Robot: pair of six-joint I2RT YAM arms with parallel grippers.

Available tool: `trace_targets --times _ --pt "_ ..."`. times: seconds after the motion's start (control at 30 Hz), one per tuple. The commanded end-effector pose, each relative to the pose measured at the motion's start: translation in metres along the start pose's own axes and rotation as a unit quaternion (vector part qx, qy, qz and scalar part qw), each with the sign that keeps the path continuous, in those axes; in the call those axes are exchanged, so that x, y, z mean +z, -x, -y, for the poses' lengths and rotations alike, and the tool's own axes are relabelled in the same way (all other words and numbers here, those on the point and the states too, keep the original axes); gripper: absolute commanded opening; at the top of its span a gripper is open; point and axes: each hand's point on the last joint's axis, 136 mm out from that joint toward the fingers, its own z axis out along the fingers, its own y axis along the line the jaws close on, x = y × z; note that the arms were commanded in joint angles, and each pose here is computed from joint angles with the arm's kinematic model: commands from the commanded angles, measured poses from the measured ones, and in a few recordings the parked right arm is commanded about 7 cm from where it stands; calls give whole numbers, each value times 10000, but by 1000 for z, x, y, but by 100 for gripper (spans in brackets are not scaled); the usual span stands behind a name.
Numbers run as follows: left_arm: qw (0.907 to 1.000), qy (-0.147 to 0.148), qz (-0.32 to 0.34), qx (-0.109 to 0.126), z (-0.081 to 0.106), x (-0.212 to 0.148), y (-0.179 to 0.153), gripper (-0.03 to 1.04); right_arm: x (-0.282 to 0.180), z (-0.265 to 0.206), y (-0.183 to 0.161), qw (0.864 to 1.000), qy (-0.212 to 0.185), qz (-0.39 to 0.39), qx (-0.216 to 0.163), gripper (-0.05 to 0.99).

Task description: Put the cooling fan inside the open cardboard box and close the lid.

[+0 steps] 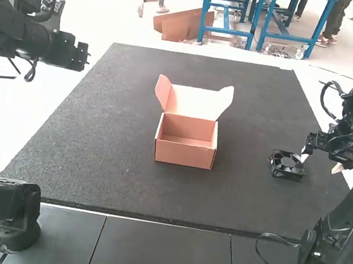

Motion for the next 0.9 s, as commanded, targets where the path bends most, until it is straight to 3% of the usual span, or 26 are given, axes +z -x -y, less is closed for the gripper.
trace_targets --times 0.0,0.4,0.87 --pt "10000 -3 76 -36 0 -2 6 97 -2 -3 10 10000 10 79 21 90" --pt "10000 8 44 -50 -1 1 5 97 7 -13 3 9999 28 -115 -64 90" --pt "10000 16 51 -73 -1 2 6 97 20 2 -10 9983 -408 -415 -60 90"
